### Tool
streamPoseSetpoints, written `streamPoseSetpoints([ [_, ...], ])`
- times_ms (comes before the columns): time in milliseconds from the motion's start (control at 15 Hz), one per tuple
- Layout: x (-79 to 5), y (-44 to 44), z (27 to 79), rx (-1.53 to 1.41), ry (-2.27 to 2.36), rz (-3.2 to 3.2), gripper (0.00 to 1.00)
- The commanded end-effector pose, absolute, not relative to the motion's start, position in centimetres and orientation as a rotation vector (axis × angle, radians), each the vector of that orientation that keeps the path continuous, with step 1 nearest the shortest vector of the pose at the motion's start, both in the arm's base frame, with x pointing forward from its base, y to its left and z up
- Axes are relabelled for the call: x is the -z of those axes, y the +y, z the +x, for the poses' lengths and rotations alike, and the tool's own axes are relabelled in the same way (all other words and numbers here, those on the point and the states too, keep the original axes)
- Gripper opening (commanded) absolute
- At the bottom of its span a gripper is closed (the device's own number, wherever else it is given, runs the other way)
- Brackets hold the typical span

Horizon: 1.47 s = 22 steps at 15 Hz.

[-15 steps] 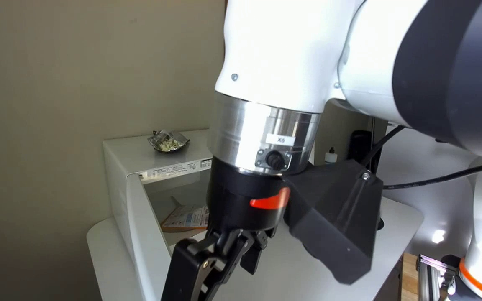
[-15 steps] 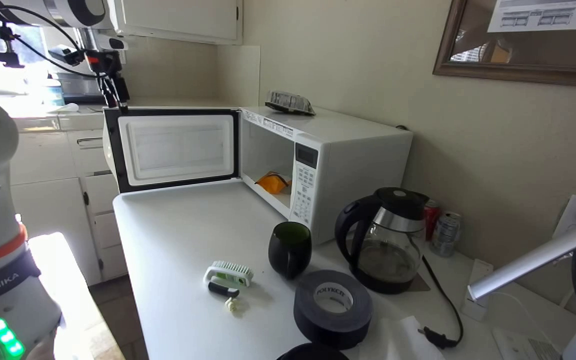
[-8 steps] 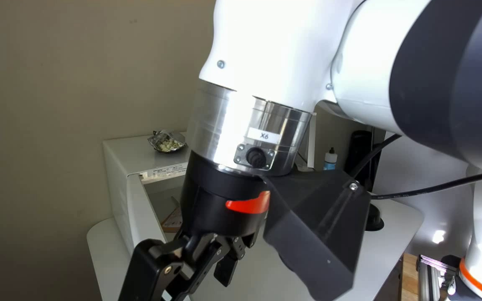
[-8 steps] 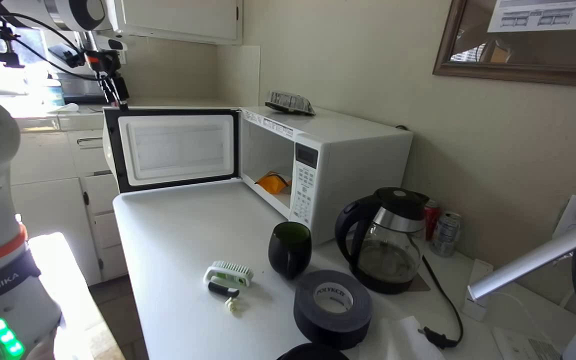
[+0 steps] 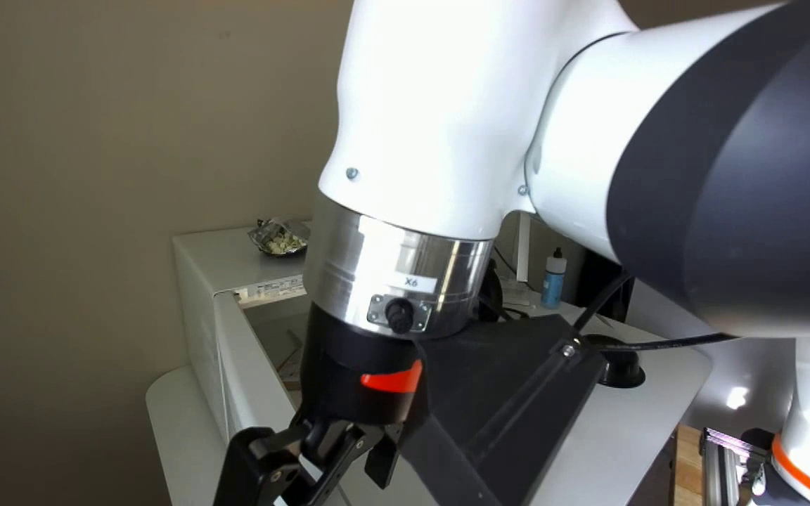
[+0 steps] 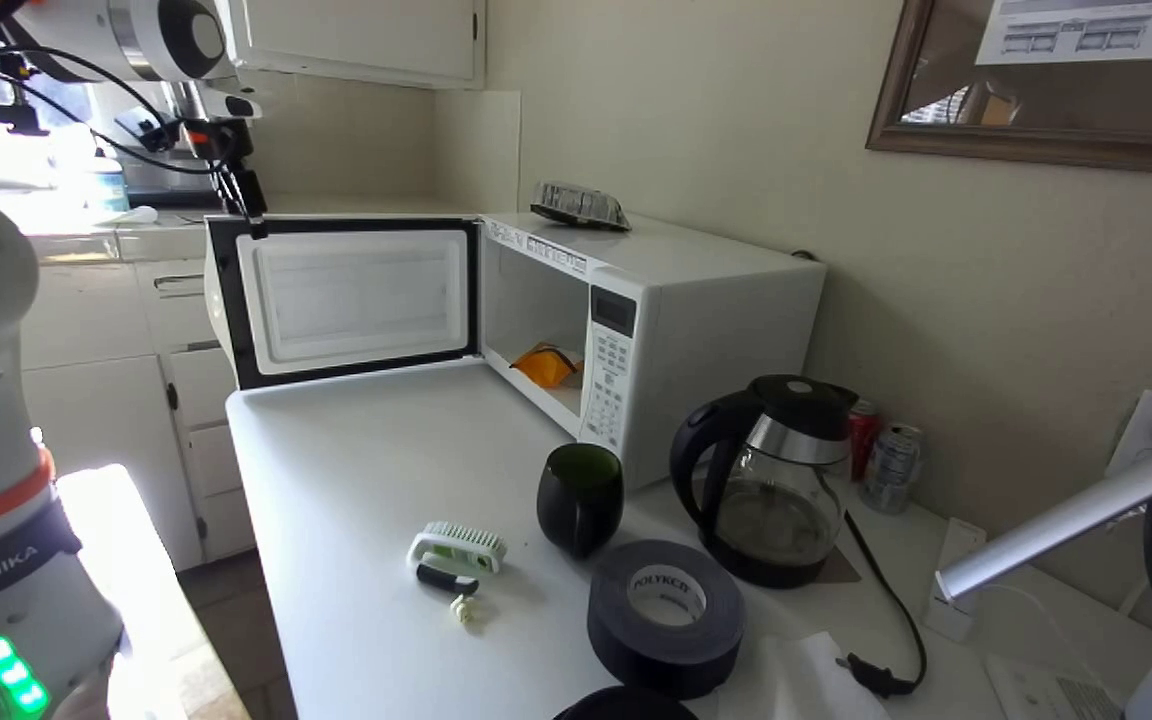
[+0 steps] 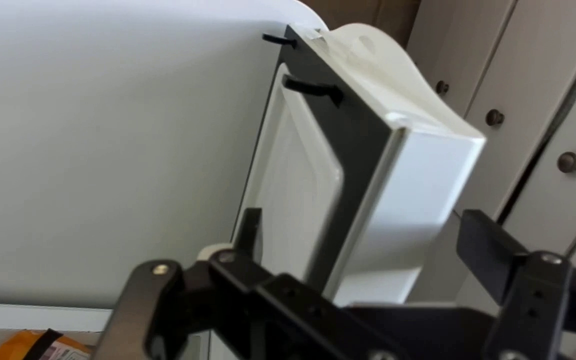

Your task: Close the microwave door

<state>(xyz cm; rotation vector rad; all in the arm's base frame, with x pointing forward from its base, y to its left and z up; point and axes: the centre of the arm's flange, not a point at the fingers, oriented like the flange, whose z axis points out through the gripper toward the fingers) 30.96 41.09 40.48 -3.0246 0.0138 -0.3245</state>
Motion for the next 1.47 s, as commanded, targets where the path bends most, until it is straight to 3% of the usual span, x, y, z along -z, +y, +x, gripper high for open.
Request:
streamPoseSetpoints([
  [0,-39.4,40.5,31.3,0.358,0.074,-3.182,1.00],
  [400,-47.5,36.4,31.0,0.661,0.265,-3.229,1.00],
  [667,-49.9,32.7,31.5,0.687,0.419,-3.285,1.00],
  [1400,-45.8,32.5,32.7,0.086,0.171,-3.220,1.00],
])
